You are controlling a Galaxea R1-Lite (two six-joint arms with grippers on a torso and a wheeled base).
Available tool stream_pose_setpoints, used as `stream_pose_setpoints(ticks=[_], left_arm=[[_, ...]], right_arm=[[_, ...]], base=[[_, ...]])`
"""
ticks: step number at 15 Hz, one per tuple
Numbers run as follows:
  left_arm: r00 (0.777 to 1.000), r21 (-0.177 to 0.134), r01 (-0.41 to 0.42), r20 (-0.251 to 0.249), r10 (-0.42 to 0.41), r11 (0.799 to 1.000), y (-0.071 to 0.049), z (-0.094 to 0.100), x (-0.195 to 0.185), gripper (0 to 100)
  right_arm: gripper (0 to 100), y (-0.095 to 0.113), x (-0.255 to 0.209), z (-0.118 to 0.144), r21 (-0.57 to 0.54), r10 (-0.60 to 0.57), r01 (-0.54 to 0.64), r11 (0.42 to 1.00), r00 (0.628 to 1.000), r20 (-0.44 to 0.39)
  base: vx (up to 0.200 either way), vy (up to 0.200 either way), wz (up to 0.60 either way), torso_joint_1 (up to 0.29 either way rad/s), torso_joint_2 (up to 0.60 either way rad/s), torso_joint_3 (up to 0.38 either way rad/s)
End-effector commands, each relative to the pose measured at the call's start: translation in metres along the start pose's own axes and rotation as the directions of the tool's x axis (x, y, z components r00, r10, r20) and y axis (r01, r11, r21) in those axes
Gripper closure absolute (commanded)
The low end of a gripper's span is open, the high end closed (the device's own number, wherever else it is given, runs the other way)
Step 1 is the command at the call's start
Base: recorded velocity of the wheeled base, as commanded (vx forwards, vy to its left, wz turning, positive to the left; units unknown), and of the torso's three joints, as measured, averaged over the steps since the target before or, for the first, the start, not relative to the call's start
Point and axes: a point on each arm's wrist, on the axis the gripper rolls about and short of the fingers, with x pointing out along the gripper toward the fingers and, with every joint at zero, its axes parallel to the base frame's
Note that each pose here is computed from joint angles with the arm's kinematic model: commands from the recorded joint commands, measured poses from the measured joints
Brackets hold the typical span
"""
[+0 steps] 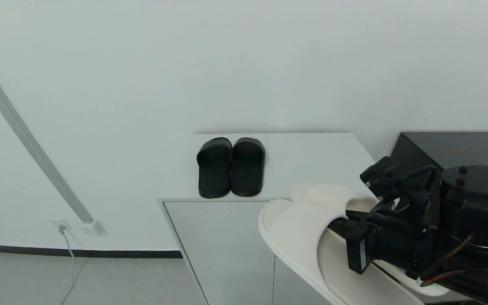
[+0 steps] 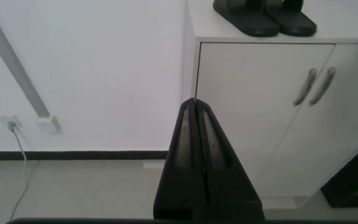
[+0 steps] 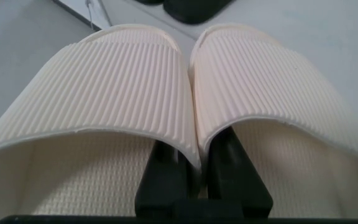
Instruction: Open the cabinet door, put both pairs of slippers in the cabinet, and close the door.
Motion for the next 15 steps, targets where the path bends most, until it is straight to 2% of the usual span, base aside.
stream_pose_setpoints(ticks=[1,2,15], left_arm=[[1.0,0.0,0.0,-0.001,0.0,1.0,0.0,0.0001,0.0001,100],[1.0,0.0,0.0,-0.003,0.0,1.0,0.0,-0.0003,0.0002,100],[1.0,0.0,0.0,-0.001,0.0,1.0,0.0,0.0001,0.0001,100]], right_arm=[[100,-0.0003,0.0005,-0.002,0.0,-0.001,0.001,1.0,1.0,-0.002],[100,-0.0003,0.0007,-0.0036,-0.001,-0.001,0.001,1.0,1.0,-0.008],[100,0.0003,0.0039,-0.0082,-0.004,0.019,-0.019,1.0,0.999,-0.029]], base=[[-0.2,0.0,0.0,0.002,0.0,-0.002],[-0.2,0.0,0.0,0.002,0.0,0.002],[0.0,0.0,0.0,0.0,0.0,0.0]])
